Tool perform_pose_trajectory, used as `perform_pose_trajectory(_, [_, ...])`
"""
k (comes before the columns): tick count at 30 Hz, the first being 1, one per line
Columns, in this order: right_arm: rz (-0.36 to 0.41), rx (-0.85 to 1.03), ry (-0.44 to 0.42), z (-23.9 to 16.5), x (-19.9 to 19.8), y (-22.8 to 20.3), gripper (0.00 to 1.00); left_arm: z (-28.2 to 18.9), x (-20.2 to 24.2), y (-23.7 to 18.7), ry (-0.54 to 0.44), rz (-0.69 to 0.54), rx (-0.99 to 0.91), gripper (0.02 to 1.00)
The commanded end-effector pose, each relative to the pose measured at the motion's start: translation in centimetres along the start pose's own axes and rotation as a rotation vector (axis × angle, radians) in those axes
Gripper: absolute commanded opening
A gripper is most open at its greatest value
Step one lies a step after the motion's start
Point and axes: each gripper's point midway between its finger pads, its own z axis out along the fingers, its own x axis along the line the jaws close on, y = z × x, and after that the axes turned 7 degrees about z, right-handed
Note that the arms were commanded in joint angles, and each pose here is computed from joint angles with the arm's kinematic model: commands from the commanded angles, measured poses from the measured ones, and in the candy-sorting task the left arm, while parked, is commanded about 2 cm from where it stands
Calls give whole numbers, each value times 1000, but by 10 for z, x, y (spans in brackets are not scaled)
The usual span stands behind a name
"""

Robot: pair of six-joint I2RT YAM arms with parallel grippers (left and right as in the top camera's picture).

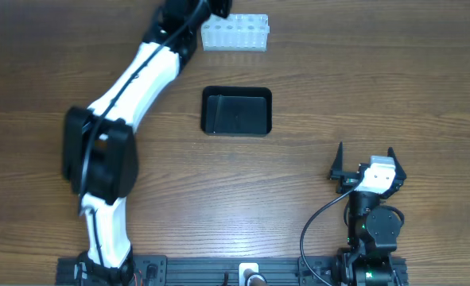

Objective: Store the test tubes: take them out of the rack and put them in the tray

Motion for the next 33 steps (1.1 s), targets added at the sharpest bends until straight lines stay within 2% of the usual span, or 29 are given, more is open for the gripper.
perform_pose_trajectory(1, [-4,0,-4,0,-1,-2,993,-42,-2,52,22,8,-13,86])
perform_pose_trajectory(3, [-4,0,-4,0,-1,-2,993,-53,-11,41,6,-19,70,102])
perform_pose_trajectory(6, [-4,0,-3,0,-1,-2,991,-70,-26,-13,67,-167,322,99])
perform_pose_trajectory(10, [-4,0,-4,0,-1,-2,991,-82,-49,-73,148,-283,523,77])
perform_pose_trajectory(15, [-4,0,-4,0,-1,-2,991,-90,-79,-127,202,-303,639,77])
perform_pose_trajectory(20, [-4,0,-4,0,-1,-2,991,-96,-92,-164,230,-281,711,82])
perform_pose_trajectory(33, [-4,0,-3,0,-1,-2,991,-91,-102,-216,227,-265,823,82])
